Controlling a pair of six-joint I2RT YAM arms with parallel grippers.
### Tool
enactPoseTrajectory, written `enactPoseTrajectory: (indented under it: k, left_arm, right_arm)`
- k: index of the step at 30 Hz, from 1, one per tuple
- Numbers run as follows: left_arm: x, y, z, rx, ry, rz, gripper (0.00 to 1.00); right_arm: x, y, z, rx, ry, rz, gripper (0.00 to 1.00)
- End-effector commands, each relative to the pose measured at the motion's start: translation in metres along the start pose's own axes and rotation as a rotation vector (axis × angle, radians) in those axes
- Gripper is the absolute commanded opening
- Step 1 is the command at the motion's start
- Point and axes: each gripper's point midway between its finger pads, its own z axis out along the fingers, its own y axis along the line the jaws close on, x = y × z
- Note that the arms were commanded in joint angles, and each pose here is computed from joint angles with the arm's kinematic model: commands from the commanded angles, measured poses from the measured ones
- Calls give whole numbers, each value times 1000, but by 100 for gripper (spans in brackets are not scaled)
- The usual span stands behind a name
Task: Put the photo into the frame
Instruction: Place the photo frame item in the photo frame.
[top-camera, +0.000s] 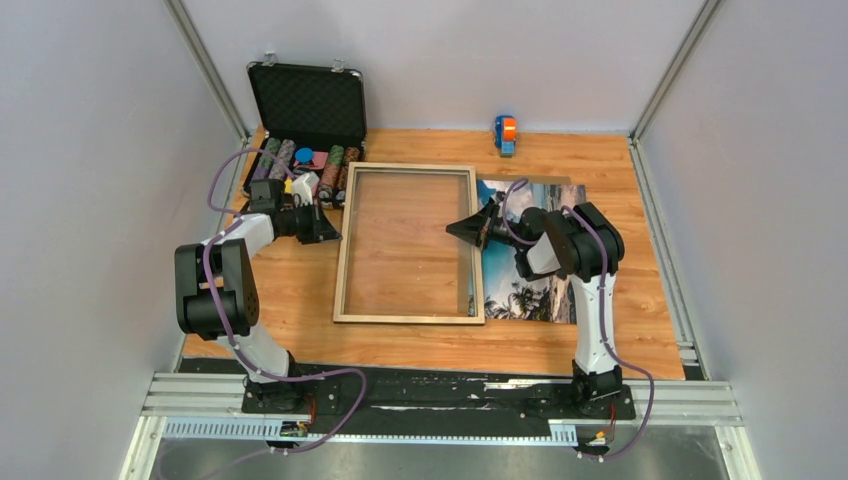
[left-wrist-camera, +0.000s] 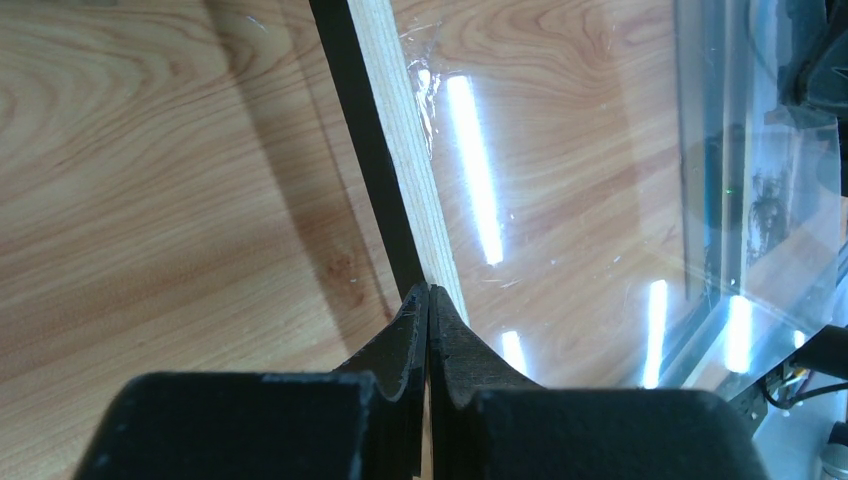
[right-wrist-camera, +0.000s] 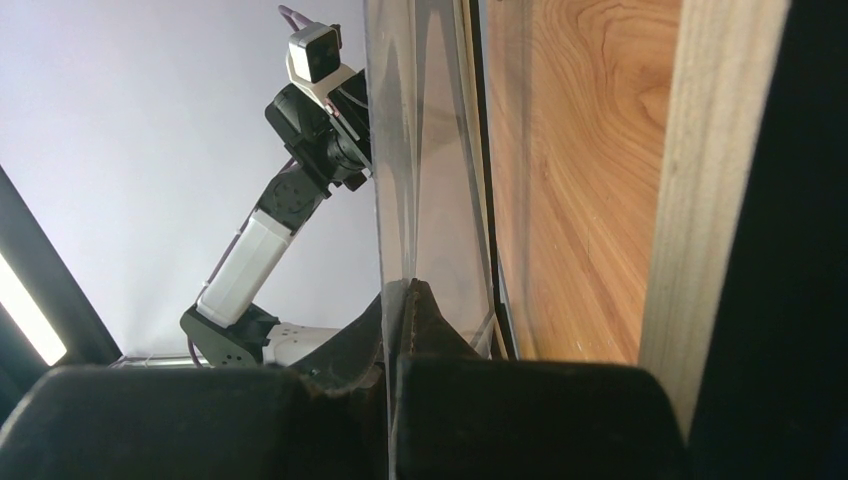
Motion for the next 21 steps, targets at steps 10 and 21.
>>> enactPoseTrajectory:
  k: [10, 21]
  left_arm:
    - [1, 3, 0, -2, -7, 10, 2]
    - [2, 5, 1, -8, -5, 7, 0]
  right_arm:
    - [8, 5, 7, -49, 3, -38, 0]
    - [9, 7, 8, -47, 12, -3, 0]
